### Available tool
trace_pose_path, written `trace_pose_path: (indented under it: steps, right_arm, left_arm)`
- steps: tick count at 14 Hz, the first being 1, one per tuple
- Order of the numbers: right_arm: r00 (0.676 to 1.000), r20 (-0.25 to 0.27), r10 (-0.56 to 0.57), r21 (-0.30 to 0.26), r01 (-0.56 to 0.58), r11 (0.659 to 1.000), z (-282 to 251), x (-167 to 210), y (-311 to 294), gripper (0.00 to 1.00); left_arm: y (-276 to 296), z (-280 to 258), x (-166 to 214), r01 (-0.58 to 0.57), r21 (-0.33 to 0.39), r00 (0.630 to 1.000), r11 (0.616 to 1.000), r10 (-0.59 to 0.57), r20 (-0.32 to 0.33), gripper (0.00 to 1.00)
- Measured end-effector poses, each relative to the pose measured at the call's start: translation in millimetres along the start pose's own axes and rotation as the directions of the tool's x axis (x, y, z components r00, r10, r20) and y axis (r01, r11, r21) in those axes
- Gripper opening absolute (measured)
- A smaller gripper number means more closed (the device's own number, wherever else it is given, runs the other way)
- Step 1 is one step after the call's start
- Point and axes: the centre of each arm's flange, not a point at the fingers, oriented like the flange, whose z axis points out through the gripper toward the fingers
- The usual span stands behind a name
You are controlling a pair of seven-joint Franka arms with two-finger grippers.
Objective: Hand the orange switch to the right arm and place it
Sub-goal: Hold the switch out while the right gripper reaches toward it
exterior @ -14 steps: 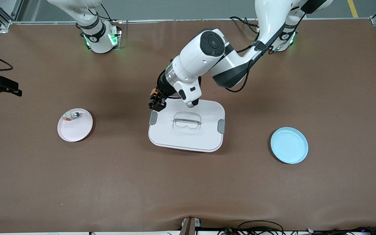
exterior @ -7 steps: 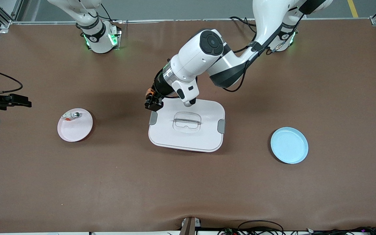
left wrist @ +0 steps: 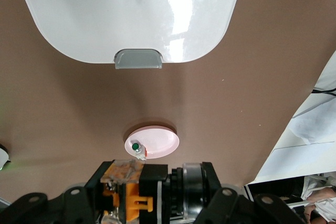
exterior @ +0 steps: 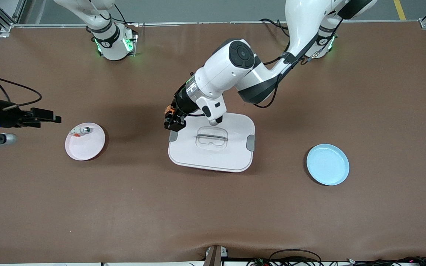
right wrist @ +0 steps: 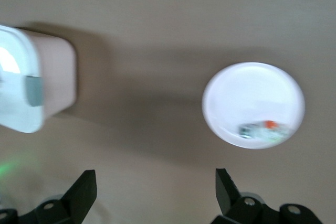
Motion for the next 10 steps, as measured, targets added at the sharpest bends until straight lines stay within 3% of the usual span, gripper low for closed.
trace_pose_path:
  steps: [6, 10]
  right_arm:
    - [0.998, -0.064, 0.007, 0.276, 0.011, 0.961, 22, -9, -69, 1.00]
    - [0.992, -0.122, 0.027, 0.377, 0.021, 0.926, 41, -11, -106, 1.00]
  left_arm:
    - [1, 7, 5, 0.006, 0.006, 1.000, 1.000, -0.006, -0.003, 0.72]
    - [0, 8, 6, 0.010, 0.009, 1.000, 1.000, -0.010, -0.002, 0.72]
